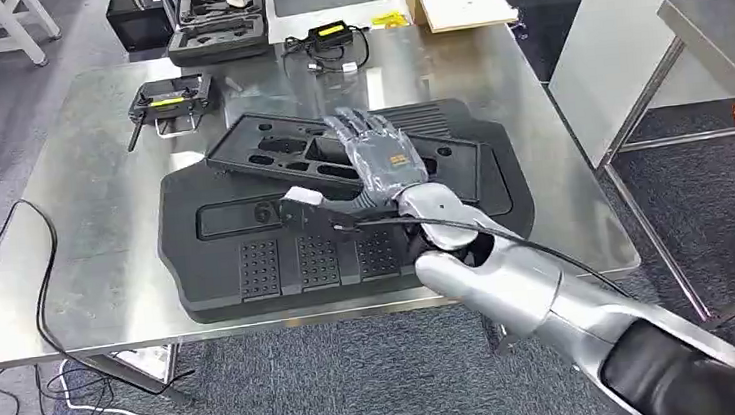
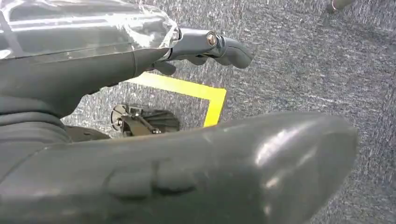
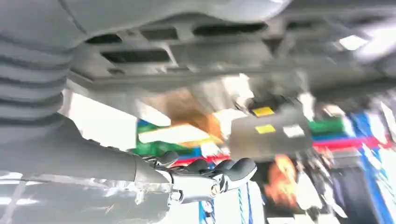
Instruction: Take the parts from the cabinet and place them on the table.
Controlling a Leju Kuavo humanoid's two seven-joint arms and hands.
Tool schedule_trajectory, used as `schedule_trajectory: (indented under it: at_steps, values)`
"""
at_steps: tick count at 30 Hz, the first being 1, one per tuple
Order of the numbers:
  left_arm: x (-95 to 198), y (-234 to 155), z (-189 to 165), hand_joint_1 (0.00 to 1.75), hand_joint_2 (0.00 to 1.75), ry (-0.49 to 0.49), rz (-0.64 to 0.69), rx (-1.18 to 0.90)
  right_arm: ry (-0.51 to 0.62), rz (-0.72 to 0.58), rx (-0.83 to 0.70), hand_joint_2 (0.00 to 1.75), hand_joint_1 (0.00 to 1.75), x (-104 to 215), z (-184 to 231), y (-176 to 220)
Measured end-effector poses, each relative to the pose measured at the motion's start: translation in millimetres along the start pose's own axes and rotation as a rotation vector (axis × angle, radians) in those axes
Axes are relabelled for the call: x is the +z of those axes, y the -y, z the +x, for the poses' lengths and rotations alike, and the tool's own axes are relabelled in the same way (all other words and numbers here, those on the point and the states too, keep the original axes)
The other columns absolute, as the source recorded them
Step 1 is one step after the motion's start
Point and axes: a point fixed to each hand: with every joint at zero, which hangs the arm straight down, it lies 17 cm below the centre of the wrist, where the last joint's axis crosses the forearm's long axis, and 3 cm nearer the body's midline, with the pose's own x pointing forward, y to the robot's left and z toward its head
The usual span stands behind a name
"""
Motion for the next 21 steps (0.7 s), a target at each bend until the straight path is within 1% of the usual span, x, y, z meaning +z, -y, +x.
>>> schedule_trajectory:
  at_steps: [3, 5, 9, 11, 13, 18, 21]
  values:
    - [0, 0, 0, 0.0, 0.0, 0.0, 0.001, -0.001, 0.099, -0.176, 0.009, 1.75, 0.0, 9, 21, 37]
    - [0, 0, 0, 0.0, 0.0, 0.001, 0.005, -0.004, 0.153, -0.324, 0.063, 1.75, 0.0, 22, 33, 66]
    - [0, -1, 0, 0.0, 0.0, -0.002, 0.011, -0.009, 0.243, -0.61, 0.16, 1.75, 0.0, 60, 56, 121]
    - [0, -1, 0, 0.0, 0.0, -0.003, 0.012, -0.009, 0.288, -0.721, 0.206, 1.75, 0.0, 80, 66, 141]
    - [0, -1, 0, 0.0, 0.0, -0.003, 0.011, -0.009, 0.303, -0.758, 0.219, 1.75, 0.0, 90, 69, 149]
    - [0, -1, 0, 0.0, 0.0, -0.003, 0.011, -0.009, 0.304, -0.762, 0.22, 1.75, 0.0, 91, 70, 150]
    - [-1, -1, 1, 0.0, 0.0, -0.002, 0.011, -0.009, 0.307, -0.792, 0.217, 1.75, 0.0, 101, 71, 160]
